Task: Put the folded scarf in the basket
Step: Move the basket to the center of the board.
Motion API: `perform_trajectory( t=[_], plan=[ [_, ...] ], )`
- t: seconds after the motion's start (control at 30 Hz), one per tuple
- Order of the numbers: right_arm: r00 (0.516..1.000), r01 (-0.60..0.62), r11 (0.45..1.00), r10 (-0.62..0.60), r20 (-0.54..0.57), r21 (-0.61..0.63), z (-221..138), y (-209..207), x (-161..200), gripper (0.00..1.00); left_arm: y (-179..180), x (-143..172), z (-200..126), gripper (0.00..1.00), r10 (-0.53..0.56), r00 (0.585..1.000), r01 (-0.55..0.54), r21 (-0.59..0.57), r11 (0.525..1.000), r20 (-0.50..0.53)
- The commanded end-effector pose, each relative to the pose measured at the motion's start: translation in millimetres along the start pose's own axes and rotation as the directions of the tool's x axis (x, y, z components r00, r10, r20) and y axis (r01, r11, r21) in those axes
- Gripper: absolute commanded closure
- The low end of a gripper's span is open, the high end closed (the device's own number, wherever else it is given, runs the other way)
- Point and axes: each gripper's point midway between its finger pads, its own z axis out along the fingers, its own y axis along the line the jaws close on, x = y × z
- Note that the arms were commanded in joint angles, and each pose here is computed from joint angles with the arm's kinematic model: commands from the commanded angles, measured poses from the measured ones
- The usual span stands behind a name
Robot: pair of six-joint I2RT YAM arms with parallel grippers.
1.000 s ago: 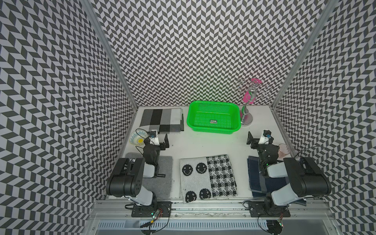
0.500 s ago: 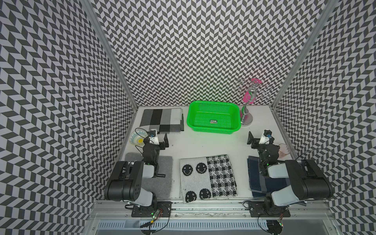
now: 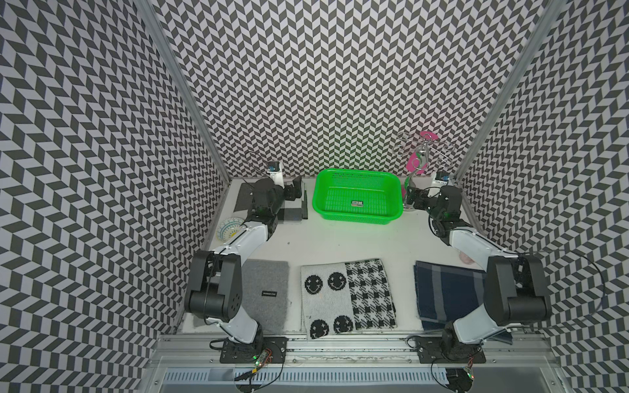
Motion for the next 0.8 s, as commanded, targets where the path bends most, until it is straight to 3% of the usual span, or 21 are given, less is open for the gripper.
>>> perform_trajectory(
  t=[0.0,0.27,0.4,0.63,0.77],
  plan=[
    [0.986,-0.072,0.997,0.068,-0.154,-0.022,8.8,4.5,36.4,0.12,-22.1,36.2,21.6,0.11,-0.063,0.983,0.076,0.067,0.995,-0.172],
    [0.971,-0.08,0.996,0.069,-0.227,-0.04,29.9,5.6,55.8,0.19,-35.5,82.4,61.5,0.15,-0.113,0.947,0.144,0.083,0.986,-0.299],
    [0.962,-0.1,0.994,0.086,-0.261,-0.041,43.0,5.3,62.2,0.23,-43.4,94.8,72.3,0.16,-0.112,0.943,0.151,0.103,0.983,-0.314],
    [0.941,-0.104,0.994,0.089,-0.327,-0.028,55.3,6.8,79.6,0.23,-27.3,122.1,85.3,0.23,-0.131,0.905,0.139,-0.01,0.99,-0.405],
    [0.933,-0.103,0.994,0.087,-0.348,-0.028,54.4,10.7,84.5,0.23,-23.2,135.4,86.4,0.33,-0.117,0.882,0.11,-0.042,0.993,-0.456]
  ],
)
